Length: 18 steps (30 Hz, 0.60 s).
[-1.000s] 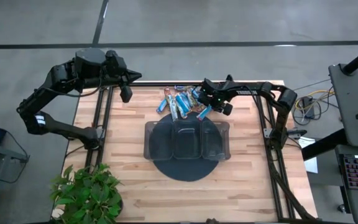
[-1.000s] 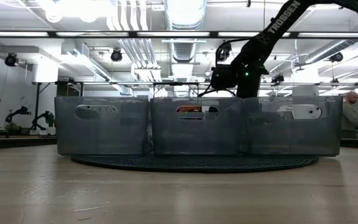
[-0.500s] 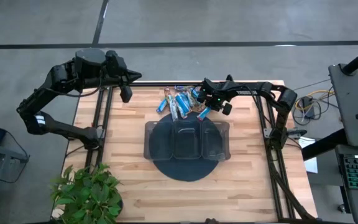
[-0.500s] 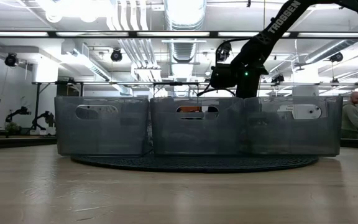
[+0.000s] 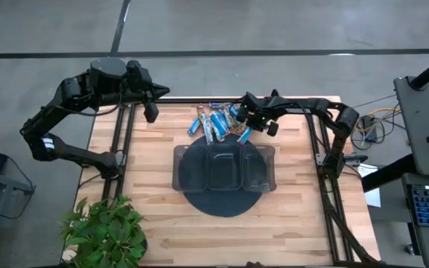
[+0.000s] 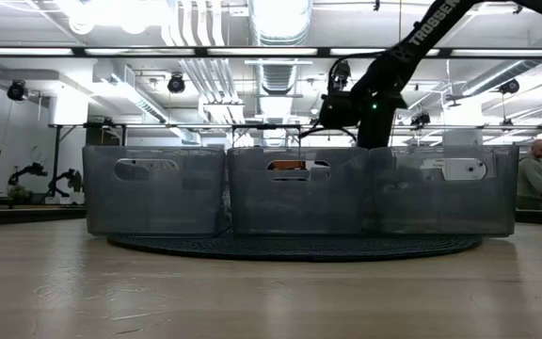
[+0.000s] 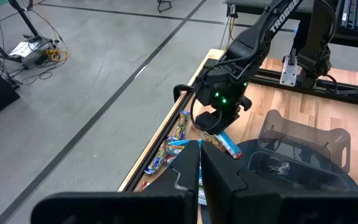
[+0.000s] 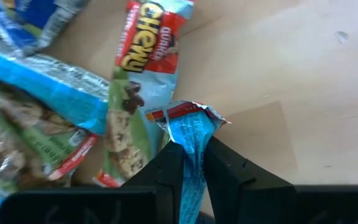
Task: Pick and place Granola Bars by type
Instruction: Put the red granola bar into the left black bin
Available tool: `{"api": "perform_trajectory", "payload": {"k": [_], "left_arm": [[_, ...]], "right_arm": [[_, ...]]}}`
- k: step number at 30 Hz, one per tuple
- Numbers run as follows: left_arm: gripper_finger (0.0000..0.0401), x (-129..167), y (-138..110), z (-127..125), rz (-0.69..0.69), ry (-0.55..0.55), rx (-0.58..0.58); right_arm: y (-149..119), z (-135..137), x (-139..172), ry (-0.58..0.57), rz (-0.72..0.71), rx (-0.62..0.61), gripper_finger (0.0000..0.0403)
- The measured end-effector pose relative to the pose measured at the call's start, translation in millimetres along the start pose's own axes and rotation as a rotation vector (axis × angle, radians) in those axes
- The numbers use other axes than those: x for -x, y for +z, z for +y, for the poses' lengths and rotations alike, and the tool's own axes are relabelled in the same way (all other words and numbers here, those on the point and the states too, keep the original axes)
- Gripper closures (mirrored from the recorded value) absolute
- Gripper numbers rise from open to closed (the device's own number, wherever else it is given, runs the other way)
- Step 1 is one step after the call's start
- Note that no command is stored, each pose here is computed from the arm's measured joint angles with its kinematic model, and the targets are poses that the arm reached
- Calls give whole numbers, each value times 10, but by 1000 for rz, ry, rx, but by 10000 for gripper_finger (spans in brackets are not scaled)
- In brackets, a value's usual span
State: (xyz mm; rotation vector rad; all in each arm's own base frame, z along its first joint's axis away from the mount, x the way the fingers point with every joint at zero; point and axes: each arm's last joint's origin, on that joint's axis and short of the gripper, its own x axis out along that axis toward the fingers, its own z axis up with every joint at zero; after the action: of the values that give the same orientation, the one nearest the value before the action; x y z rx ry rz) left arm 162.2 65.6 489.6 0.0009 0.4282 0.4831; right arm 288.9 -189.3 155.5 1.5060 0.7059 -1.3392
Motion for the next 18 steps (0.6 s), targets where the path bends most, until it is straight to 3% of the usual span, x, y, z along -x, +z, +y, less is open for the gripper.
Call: {"api": "perform_trajectory", "payload": {"k": [10, 18], "left_arm": [[401, 1, 1, 0, 0, 0, 0], [401, 1, 1, 0, 0, 0, 0]], "right_arm": [[18, 27, 324, 96, -39, 42, 356], [-2, 35, 772, 241, -93, 128, 362]]}}
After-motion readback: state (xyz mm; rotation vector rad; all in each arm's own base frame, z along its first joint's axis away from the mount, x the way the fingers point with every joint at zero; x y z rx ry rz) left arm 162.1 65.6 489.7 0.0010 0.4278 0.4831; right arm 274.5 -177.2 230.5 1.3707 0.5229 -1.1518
